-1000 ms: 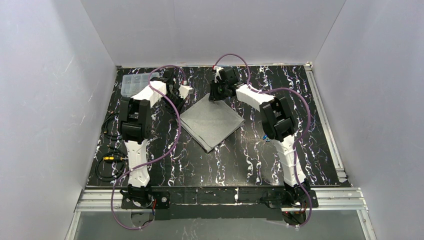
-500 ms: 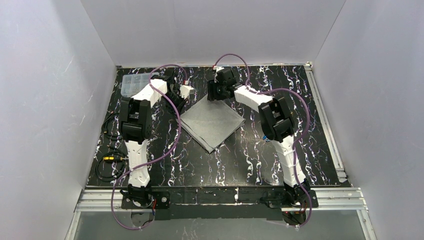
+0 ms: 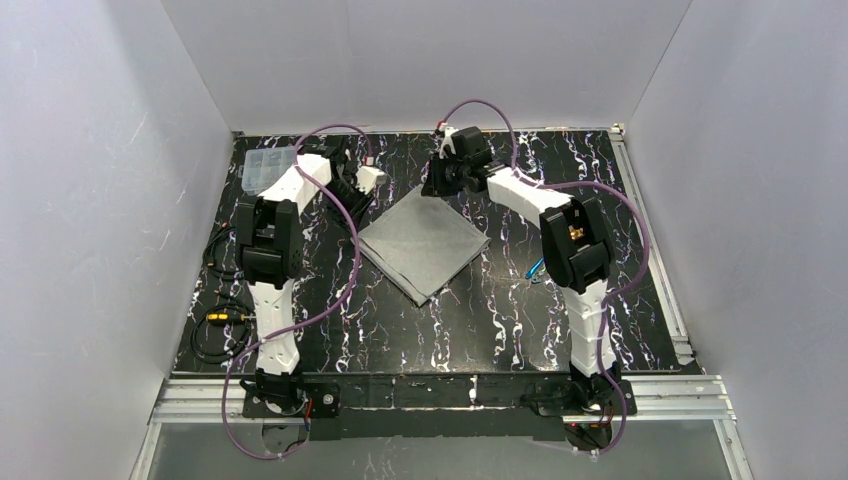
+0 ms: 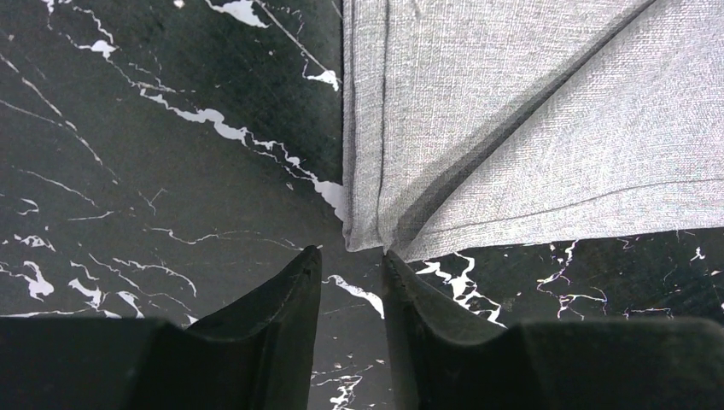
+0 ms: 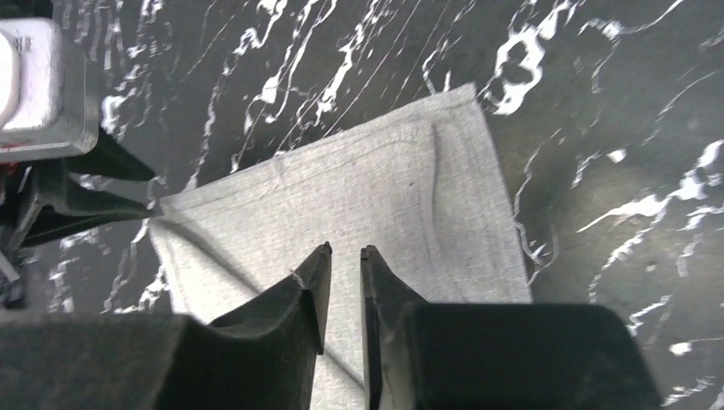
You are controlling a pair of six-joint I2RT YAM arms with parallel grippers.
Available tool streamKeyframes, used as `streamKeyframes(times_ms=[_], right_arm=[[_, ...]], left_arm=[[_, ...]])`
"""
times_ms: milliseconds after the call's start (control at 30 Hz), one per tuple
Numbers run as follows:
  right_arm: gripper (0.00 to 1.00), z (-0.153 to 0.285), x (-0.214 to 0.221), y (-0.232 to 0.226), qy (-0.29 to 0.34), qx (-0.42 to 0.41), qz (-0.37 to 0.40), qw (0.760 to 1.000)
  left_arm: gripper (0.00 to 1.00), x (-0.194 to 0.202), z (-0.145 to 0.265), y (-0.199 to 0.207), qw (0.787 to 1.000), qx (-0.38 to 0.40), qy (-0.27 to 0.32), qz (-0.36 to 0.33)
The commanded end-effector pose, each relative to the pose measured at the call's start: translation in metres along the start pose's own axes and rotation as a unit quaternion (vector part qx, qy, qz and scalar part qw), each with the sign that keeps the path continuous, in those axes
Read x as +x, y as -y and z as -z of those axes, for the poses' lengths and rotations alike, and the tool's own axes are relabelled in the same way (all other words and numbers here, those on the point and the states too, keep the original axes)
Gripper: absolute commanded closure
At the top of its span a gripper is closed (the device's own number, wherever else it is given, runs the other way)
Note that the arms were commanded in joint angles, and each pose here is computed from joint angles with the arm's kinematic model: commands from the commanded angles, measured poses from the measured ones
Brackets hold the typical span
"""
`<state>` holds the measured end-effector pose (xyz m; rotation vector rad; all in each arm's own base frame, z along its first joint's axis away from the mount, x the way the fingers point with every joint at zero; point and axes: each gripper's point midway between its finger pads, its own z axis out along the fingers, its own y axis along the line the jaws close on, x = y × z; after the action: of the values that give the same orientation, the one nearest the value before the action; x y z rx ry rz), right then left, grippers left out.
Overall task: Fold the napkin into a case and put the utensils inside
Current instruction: Smooth out the top corner of the square-folded napkin at the center of the board.
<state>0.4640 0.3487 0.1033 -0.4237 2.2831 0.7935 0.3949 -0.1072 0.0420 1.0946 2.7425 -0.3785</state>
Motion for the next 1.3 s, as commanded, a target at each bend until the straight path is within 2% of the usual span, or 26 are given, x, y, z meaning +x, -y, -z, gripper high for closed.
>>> streamKeyframes(times_ms=[0, 167, 333, 500, 600, 700, 800, 867, 967, 1167, 1267], right_arm=[[0.76, -0.003, 0.022, -0.004, -0.044, -0.072, -0.066, 0.994], [0.81, -0.020, 0.037, 0.021, -0.054, -0.070, -0.120, 0.989], [0.82, -0.037, 0.053, 0.037, -0.073, -0.048, -0.135, 0.987], [0.82, -0.042, 0.060, 0.047, -0.073, -0.026, -0.141, 0.987], [0.80, -0.037, 0.052, 0.049, -0.060, -0.014, -0.134, 0.989], [0.71, -0.032, 0.036, 0.045, -0.041, -0.016, -0.125, 0.991], [0.54, -0.023, 0.014, 0.032, -0.023, -0.034, -0.114, 0.993], [0.49, -0.012, 0.001, 0.022, -0.013, -0.044, -0.105, 0.993], [0.50, 0.007, -0.001, 0.016, -0.011, -0.048, -0.103, 0.994], [0.58, 0.039, 0.030, 0.020, -0.019, -0.026, -0.115, 0.993], [0.62, 0.042, 0.045, 0.020, -0.010, -0.035, -0.132, 0.991]], left_arm=[[0.69, -0.011, 0.038, 0.002, 0.999, -0.021, 0.030, -0.008], [0.69, -0.021, 0.048, 0.003, 0.999, -0.020, 0.045, -0.009], [0.72, -0.040, 0.051, 0.032, 0.996, 0.048, 0.074, 0.011], [0.78, -0.026, 0.021, 0.063, 0.995, 0.090, 0.036, 0.003], [0.80, -0.010, 0.006, 0.065, 0.995, 0.097, 0.014, 0.004], [0.81, 0.000, -0.004, 0.061, 0.996, 0.084, 0.002, -0.007], [0.83, 0.006, -0.012, 0.053, 0.998, 0.068, -0.006, -0.014], [0.85, 0.010, -0.016, 0.050, 0.998, 0.062, -0.013, -0.017], [0.85, 0.012, -0.020, 0.047, 0.998, 0.055, -0.015, -0.019], [0.85, 0.009, -0.019, 0.050, 0.998, 0.059, -0.006, -0.017], [0.85, 0.007, -0.017, 0.049, 0.998, 0.057, -0.004, -0.018]])
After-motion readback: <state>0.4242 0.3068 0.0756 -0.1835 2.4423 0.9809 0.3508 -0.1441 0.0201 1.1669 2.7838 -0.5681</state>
